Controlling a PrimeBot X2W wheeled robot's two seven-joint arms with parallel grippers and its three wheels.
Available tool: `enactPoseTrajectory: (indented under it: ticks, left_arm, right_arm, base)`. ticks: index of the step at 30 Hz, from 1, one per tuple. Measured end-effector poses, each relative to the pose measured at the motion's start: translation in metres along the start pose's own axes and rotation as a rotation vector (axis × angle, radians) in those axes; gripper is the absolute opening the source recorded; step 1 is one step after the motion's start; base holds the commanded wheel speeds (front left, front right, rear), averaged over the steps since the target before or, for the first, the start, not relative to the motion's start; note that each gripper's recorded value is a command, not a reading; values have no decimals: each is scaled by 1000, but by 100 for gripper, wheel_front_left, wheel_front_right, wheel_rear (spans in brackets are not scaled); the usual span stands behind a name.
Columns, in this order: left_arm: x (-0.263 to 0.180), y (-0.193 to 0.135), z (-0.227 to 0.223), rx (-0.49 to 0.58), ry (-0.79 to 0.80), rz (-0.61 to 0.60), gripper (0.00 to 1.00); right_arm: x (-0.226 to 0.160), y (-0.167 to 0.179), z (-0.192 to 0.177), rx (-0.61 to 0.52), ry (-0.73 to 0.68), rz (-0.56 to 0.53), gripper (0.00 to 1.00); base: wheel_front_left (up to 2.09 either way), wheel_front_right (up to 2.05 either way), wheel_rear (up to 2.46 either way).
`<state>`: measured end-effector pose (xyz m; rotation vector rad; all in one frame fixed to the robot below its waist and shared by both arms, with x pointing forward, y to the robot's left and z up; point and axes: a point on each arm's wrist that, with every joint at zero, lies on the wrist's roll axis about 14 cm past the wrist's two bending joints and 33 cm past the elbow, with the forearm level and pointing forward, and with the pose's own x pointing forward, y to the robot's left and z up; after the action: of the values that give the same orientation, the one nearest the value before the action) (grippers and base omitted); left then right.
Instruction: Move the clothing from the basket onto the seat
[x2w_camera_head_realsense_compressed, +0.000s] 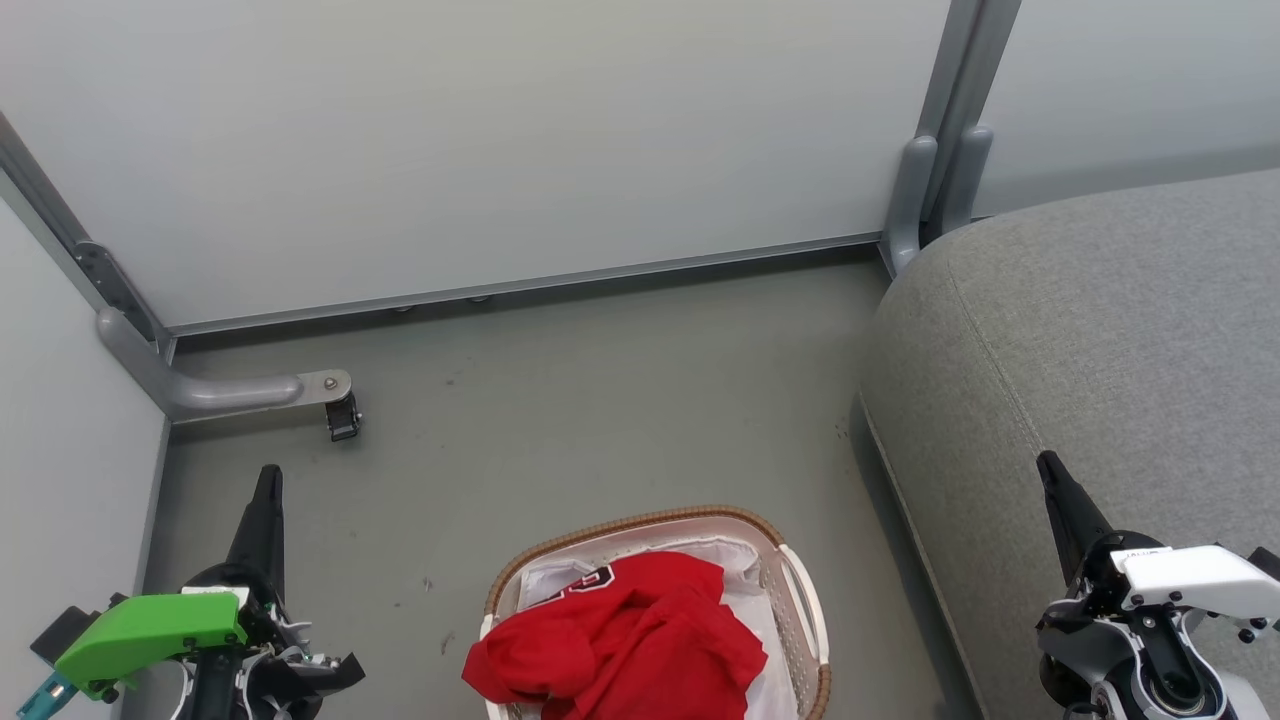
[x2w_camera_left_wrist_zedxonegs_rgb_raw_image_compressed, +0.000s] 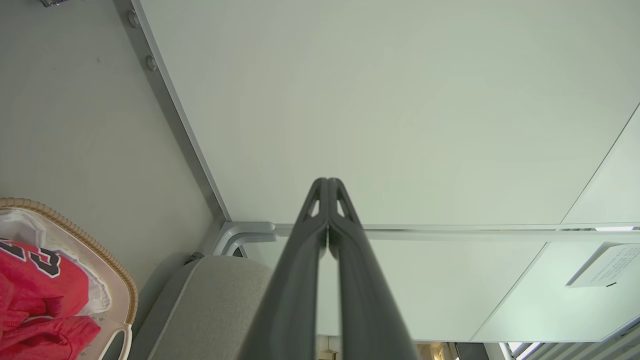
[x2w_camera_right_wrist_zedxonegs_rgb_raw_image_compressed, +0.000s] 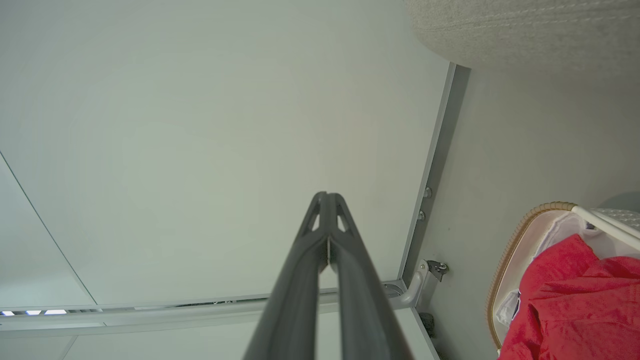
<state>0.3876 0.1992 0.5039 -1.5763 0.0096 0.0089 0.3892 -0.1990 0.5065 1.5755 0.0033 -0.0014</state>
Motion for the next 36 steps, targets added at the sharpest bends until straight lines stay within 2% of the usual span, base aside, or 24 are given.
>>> enactPoseTrajectory:
  ticks: [28,29,36]
  left_arm:
    - [0,0,0,0,0,0,0]
    - [0,1,0,-1,0,4,100]
    - [-14,31,-3,-11,-3,93,100]
  right_arm:
    - [0,0,0,0,0,0,0]
    - [0,-1,0,1,0,-4,100]
    - [-11,-28,-7,18,3,-83,100]
  base:
    - [0,0,0]
    - [0,0,0]
    - [0,0,0]
